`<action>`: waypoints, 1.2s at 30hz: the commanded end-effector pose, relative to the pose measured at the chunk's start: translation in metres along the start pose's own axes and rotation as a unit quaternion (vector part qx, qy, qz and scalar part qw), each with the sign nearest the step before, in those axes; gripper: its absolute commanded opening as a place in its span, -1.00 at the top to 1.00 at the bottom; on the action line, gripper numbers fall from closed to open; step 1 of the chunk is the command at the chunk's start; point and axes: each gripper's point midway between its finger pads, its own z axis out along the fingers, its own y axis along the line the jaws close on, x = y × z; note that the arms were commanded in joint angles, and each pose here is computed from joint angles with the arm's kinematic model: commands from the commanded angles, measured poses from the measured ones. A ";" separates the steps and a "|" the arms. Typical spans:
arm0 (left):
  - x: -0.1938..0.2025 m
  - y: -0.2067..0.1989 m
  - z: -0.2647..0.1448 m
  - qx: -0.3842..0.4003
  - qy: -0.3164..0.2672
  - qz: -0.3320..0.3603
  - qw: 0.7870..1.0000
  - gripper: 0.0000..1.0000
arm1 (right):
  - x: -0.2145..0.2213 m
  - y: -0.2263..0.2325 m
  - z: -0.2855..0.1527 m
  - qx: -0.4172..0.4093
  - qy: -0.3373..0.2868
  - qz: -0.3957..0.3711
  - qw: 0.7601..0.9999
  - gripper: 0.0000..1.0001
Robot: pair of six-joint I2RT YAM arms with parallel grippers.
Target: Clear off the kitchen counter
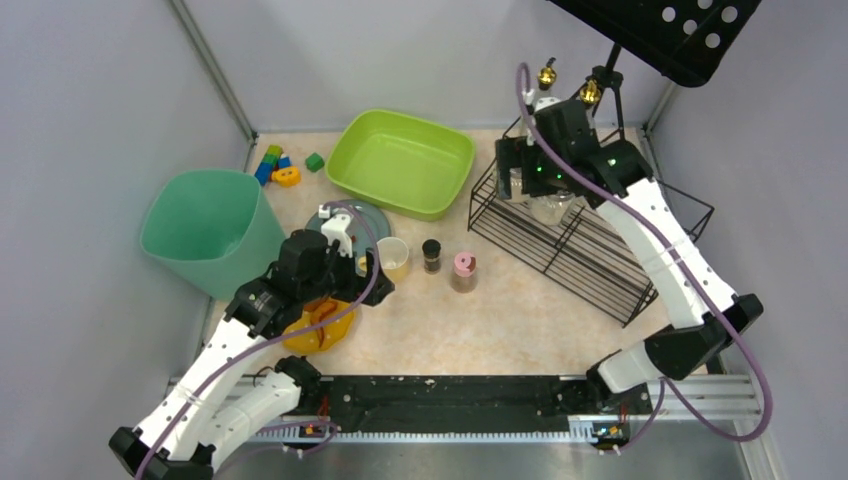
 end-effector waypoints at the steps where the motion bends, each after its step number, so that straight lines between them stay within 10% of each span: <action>1: -0.008 0.004 0.003 -0.009 -0.018 0.003 1.000 -0.98 | 0.003 0.043 -0.025 -0.056 -0.031 -0.038 0.997 -0.94; 15: -0.015 0.018 -0.001 -0.053 -0.038 -0.002 0.998 -0.98 | 0.114 0.093 0.037 -0.149 0.041 -0.038 0.987 -0.95; 36: -0.015 0.023 0.000 -0.066 -0.038 -0.007 0.997 -0.98 | 0.153 0.114 0.111 -0.103 0.076 -0.079 0.989 -0.94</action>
